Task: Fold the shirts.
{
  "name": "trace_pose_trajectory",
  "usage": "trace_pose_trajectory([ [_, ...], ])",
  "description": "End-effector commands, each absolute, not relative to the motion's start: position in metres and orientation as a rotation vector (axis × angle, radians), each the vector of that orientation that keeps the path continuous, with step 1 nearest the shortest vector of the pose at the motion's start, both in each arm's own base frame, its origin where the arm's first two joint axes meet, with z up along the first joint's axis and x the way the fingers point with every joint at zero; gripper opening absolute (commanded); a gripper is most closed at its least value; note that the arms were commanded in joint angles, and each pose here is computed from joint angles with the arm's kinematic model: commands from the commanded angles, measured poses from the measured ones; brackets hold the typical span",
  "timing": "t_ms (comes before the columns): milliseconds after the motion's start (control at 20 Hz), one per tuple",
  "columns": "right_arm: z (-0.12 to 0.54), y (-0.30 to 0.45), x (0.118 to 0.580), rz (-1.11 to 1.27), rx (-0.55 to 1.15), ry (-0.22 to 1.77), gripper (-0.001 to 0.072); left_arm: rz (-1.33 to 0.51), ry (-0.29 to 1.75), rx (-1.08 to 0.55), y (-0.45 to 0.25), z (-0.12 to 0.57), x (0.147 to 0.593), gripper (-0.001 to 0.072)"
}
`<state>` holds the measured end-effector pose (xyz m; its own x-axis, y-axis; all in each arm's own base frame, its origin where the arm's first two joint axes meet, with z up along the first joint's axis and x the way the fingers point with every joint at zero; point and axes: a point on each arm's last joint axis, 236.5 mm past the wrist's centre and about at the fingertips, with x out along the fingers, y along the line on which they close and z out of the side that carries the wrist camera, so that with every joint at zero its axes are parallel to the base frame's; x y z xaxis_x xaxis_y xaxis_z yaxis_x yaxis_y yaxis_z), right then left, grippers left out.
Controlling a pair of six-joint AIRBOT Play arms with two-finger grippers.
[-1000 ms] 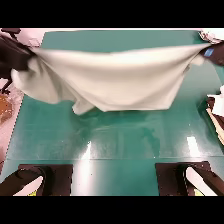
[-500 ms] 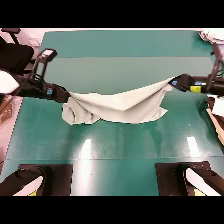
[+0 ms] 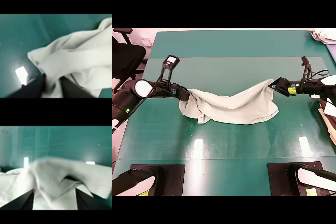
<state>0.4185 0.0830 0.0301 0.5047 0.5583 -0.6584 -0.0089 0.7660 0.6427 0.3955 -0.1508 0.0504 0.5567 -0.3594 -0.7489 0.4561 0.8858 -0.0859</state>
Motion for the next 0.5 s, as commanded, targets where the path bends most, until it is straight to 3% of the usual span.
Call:
trace_pose_trajectory([
  [0,0.033,0.074,0.430,0.368,0.635,0.994,0.0575,-0.468,0.939,0.134,-0.145,0.035,0.388,0.0618],
  [150,0.072,0.042,0.435,0.327,0.628,0.889,0.0575,-0.412,1.019,0.065,-0.122,0.065,0.375,0.0618],
  [300,0.111,-0.005,0.426,0.219,0.601,0.751,0.0574,-0.258,0.853,-0.134,-0.077,0.134,0.373,0.0599],
  [450,0.129,-0.043,0.399,0.113,0.582,0.677,0.0573,-0.281,0.852,-0.277,-0.074,0.159,0.334,0.0599],
])
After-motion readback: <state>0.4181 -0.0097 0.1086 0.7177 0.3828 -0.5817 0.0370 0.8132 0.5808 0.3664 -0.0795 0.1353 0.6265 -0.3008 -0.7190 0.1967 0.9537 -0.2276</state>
